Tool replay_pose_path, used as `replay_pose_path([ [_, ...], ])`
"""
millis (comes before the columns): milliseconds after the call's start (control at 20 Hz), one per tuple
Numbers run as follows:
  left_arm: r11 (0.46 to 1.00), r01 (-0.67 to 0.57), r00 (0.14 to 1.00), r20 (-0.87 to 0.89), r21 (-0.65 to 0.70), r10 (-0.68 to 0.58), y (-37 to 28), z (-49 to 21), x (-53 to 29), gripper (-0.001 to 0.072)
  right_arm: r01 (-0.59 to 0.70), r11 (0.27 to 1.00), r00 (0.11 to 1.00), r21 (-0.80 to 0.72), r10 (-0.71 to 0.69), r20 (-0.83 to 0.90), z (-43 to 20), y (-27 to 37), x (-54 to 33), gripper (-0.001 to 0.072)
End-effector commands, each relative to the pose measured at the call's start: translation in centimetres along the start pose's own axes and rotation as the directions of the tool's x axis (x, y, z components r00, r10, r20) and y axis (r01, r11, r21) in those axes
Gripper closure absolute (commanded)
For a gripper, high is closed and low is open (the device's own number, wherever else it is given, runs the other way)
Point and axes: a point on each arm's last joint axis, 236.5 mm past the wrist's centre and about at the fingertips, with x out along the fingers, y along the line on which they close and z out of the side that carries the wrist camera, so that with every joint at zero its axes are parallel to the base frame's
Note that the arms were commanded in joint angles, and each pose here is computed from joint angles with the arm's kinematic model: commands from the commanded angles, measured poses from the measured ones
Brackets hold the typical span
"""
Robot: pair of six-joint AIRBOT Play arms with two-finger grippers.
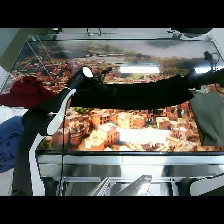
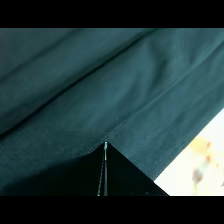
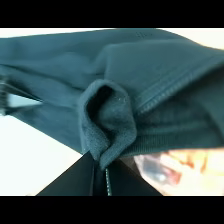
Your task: Fold the shirts.
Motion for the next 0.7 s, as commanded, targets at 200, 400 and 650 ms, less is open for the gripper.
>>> replay_pose_path([
  [200,0.998,-0.019,0.998,0.054,0.067,0.015,-4.2,2.2,2.1,0.0702,-0.036,0.998,0.999,-0.048,0.035,-0.024,-0.9,7.2,-2.7,0.0692],
  [400,0.996,0.036,0.998,0.043,0.08,-0.04,-6.9,2.0,0.7,0.0702,-0.165,0.98,0.986,-0.112,0.164,-0.023,-0.5,14.4,-1.3,0.0692],
  [650,0.996,0.076,0.974,0.211,0.042,-0.084,-8.1,5.5,-1.1,0.0686,-0.2,0.971,0.979,-0.13,0.194,-0.059,-1.2,19.4,2.9,0.0693],
])
